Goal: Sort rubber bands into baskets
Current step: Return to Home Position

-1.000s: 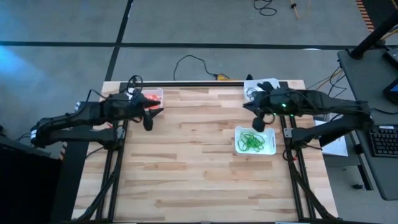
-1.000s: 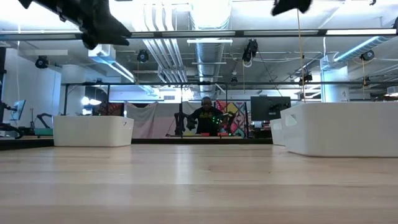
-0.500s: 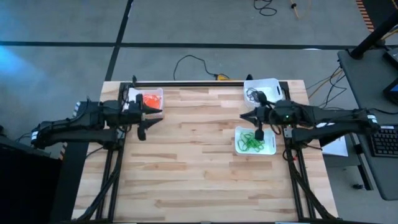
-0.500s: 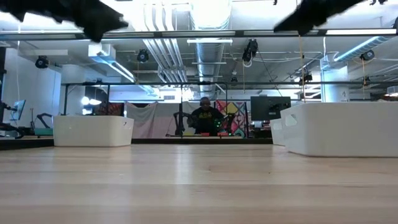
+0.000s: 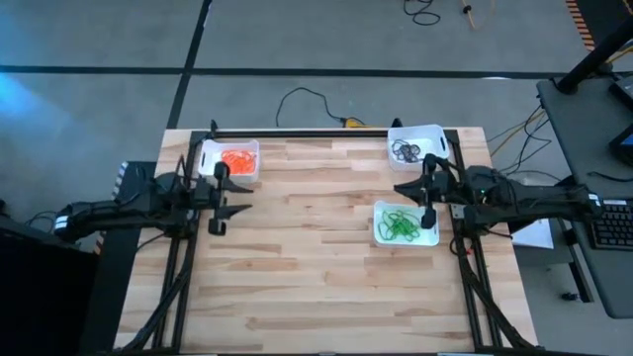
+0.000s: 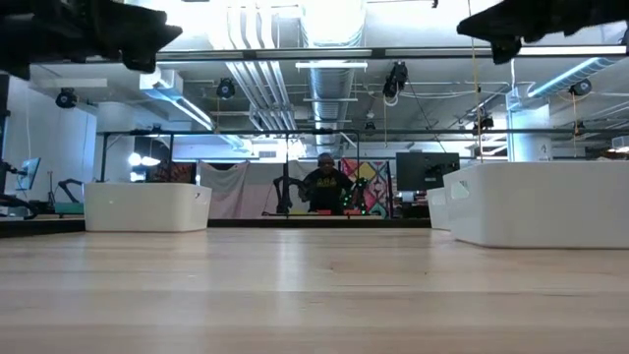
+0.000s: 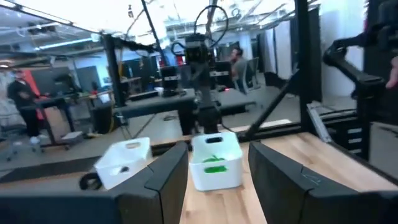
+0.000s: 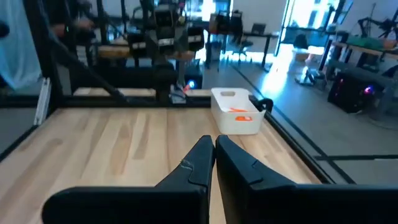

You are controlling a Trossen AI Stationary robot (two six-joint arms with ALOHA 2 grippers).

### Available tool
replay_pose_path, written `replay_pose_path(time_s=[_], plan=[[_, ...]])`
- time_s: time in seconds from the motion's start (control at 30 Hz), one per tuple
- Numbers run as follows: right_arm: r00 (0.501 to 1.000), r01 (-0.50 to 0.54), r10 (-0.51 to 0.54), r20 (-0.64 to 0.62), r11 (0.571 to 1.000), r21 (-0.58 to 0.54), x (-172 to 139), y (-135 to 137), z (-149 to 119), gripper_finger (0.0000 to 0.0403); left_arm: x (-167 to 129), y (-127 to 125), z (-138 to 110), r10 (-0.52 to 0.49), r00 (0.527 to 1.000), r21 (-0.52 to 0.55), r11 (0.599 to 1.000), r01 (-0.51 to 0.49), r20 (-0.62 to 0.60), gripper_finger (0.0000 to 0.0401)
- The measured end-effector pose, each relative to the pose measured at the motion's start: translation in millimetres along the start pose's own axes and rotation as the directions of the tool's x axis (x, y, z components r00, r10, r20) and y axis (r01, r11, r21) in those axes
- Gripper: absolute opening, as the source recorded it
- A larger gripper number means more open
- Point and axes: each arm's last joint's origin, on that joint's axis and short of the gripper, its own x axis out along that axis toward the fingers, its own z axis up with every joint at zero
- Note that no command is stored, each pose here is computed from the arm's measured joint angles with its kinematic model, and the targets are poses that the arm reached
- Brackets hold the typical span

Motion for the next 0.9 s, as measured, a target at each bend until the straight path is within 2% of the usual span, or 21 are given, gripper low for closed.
replay_pose_path(time_s=[0.17, 0.27, 0.43, 0.53, 0.67, 0.8, 0.9], plan=[[0.992, -0.090, 0.091, 0.087, 0.996, -0.011, -7, 4, -19, 0.0013, -6, -3, -6, -0.014, 0.998, -0.009, 1.000, 0.015, 0.064, 0.0154], [0.982, -0.091, 0.093, 0.164, 0.996, -0.024, -14, 4, -25, 0.0013, -11, -3, -3, -0.011, 0.996, -0.008, 1.000, 0.012, 0.086, 0.0154], [0.971, -0.071, 0.080, 0.227, 0.996, -0.046, -24, 5, -50, 0.0013, -19, -6, -14, 0.001, 1.000, -0.011, 1.000, -0.001, -0.028, 0.0154], [0.955, -0.085, 0.085, 0.284, 0.996, -0.012, -28, 6, -68, 0.0013, -24, -7, -18, -0.003, 0.998, -0.061, 0.998, -0.001, -0.065, 0.0154], [0.925, -0.088, 0.094, 0.369, 0.996, -0.033, -35, 7, -83, 0.0013, -34, -9, -14, -0.007, 0.996, -0.136, 0.991, -0.005, -0.088, 0.0154], [0.925, -0.080, 0.095, 0.367, 0.995, -0.057, -34, 7, -84, 0.0013, -47, -9, 3, 0.000, 0.993, -0.122, 0.992, -0.015, -0.118, 0.0154], [0.928, -0.089, 0.097, 0.361, 0.995, -0.039, -34, 7, -85, 0.0013, -46, -8, 5, 0.027, 0.991, -0.102, 0.994, -0.040, -0.129, 0.0154]])
